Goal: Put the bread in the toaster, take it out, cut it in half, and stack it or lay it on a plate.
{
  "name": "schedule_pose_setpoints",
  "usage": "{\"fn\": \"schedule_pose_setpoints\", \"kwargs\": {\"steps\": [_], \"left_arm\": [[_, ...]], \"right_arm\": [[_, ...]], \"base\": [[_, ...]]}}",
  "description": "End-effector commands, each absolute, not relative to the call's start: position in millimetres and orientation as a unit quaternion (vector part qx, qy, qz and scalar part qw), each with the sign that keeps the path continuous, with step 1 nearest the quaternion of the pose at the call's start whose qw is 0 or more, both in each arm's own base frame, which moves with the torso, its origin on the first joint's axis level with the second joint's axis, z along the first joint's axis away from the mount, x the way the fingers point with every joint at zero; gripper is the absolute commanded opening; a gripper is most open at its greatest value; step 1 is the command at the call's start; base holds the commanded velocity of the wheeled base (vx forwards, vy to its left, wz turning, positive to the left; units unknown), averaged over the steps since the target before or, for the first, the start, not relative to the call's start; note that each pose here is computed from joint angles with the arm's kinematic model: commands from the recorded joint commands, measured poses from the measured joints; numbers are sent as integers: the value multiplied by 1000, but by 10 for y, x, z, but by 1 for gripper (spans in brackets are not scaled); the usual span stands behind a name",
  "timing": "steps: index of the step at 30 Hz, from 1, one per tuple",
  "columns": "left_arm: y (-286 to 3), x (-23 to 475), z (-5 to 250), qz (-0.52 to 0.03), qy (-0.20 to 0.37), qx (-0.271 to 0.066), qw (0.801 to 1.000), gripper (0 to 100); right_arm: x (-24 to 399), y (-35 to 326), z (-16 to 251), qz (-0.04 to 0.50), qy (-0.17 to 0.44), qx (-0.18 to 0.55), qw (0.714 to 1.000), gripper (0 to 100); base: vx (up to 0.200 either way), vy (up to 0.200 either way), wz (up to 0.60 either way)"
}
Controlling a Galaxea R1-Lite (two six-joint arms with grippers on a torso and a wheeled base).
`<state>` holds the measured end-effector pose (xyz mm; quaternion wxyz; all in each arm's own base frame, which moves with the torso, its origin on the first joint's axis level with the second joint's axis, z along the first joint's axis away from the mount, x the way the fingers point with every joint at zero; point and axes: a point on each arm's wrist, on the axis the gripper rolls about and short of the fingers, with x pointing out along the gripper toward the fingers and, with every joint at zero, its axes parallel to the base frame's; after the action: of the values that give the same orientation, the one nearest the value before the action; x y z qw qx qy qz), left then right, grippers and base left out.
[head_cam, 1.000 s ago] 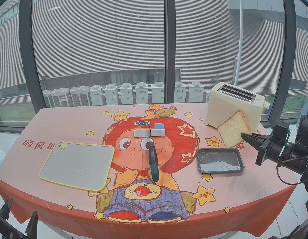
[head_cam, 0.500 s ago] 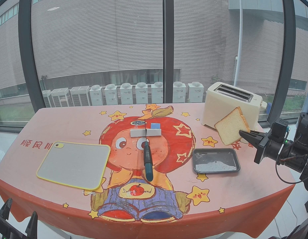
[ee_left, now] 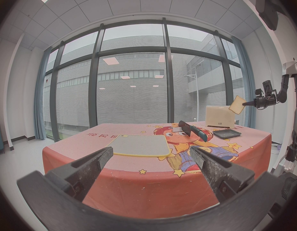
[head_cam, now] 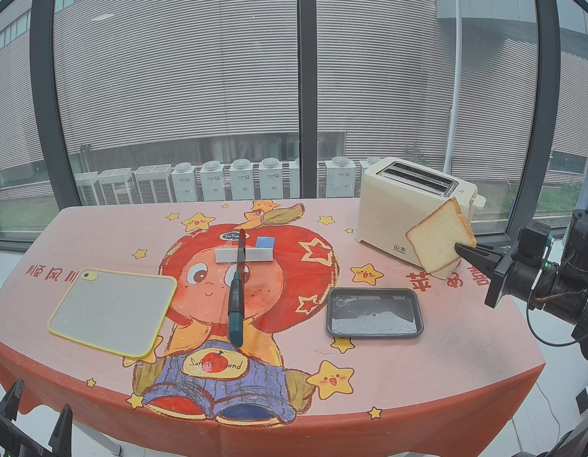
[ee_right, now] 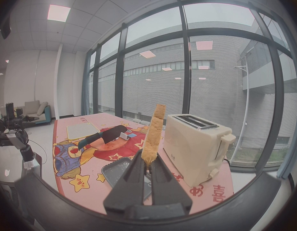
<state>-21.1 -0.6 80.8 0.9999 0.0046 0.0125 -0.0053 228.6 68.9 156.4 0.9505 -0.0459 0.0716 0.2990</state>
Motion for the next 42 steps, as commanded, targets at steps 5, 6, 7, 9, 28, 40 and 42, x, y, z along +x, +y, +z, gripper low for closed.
{"fn": "schedule_pose_setpoints", "kwargs": {"steps": [5,6,7,9,28,40,42], "left_arm": [[-5,-198,759,-3,22,4,1000,100],[-5,-198,759,-3,22,4,1000,100],[-5,-198,759,-3,22,4,1000,100],[-5,-198,759,-3,22,4,1000,100],[-5,-198,759,-3,22,4,1000,100],[-5,-198,759,-3,22,4,1000,100],[-5,-198,759,-3,22,4,1000,100]], "right_arm": [[2453,695,1723,297,52,-46,952,0],[2472,672,1740,295,57,-45,953,0],[2490,650,1766,295,59,-44,953,0],[2528,615,1818,297,63,-42,952,0],[2838,448,2451,314,33,-74,946,0],[3169,338,2629,313,29,-118,942,0],[3215,341,2629,313,28,-119,942,0]], "base": [[0,0,0],[0,0,0],[0,0,0],[0,0,0],[0,0,0],[0,0,0],[0,0,0]]}}
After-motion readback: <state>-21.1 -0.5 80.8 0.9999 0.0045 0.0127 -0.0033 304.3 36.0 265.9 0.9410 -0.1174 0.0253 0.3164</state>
